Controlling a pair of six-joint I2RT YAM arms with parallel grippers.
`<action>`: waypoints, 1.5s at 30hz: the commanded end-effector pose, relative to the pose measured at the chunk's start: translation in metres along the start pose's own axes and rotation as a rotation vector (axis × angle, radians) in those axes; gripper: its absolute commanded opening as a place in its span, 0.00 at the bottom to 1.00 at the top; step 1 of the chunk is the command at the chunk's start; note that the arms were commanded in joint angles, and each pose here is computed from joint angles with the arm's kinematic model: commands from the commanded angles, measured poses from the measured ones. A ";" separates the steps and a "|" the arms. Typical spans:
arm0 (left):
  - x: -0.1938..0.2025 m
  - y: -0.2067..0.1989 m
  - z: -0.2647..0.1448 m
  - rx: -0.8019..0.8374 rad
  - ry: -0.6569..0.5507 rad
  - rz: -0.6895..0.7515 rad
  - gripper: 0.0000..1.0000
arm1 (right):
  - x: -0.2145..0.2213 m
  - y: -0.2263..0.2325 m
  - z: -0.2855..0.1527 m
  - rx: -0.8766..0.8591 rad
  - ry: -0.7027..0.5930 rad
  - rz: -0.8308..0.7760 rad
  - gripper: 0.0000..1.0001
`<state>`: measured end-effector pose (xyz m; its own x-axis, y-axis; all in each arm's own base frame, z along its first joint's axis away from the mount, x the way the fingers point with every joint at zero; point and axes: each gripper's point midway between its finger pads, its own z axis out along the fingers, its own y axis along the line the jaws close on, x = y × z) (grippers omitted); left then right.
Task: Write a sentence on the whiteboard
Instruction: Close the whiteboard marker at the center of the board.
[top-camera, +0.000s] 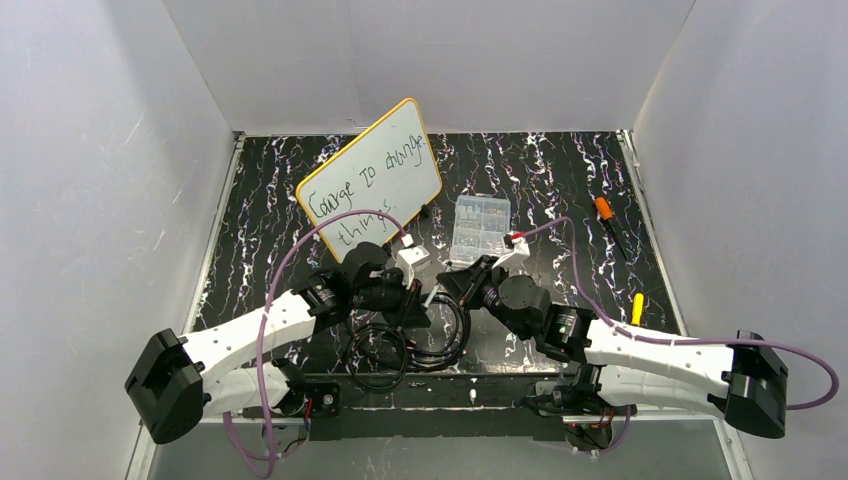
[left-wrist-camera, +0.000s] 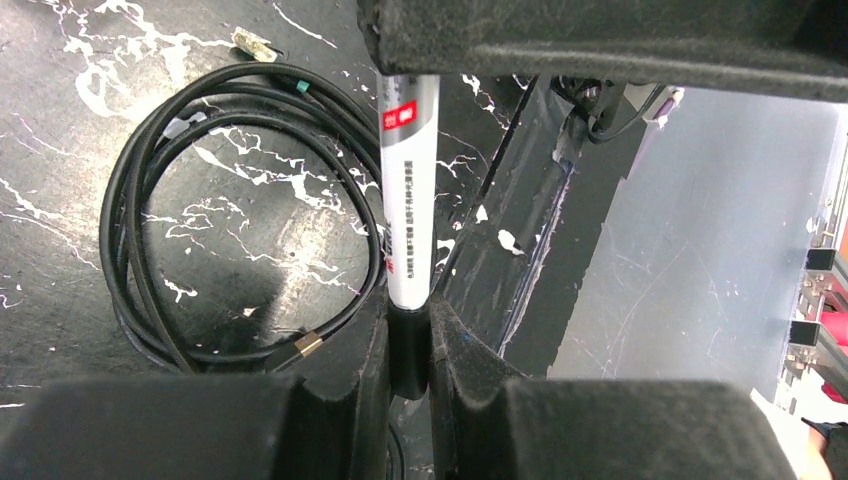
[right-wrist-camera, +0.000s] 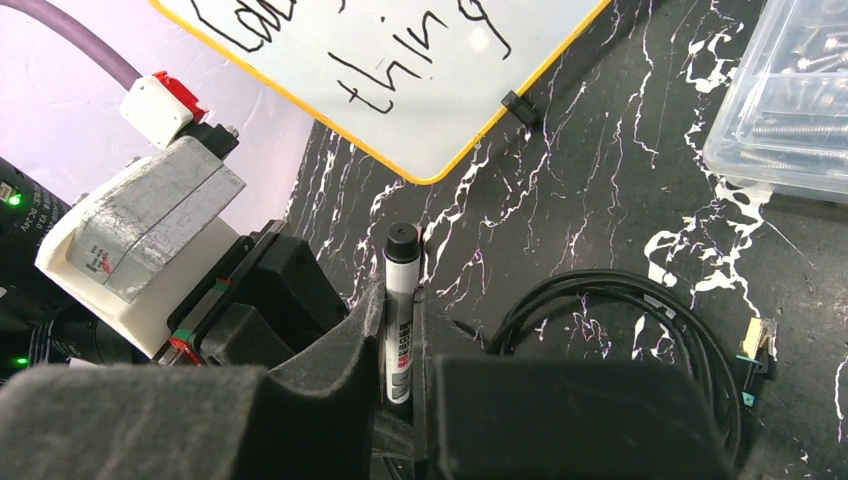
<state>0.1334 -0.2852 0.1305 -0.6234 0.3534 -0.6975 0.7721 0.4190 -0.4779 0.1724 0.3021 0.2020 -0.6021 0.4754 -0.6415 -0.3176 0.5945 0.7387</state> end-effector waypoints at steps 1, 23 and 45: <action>-0.085 -0.015 -0.013 0.023 -0.249 0.135 0.00 | 0.065 -0.002 -0.017 -0.030 0.273 -0.066 0.01; -0.104 -0.012 -0.019 0.000 -0.298 0.173 0.00 | 0.104 -0.007 -0.026 -0.019 0.427 -0.080 0.01; -0.117 -0.041 -0.044 0.181 -0.345 0.206 0.00 | 0.136 -0.003 -0.044 -0.092 0.616 -0.224 0.01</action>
<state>0.1213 -0.2723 0.1286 -0.6848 0.3912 -0.6148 0.7287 0.3710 -0.5756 0.1617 0.3310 0.1956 -0.6376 0.3769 -0.6719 -0.3790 0.6059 0.6995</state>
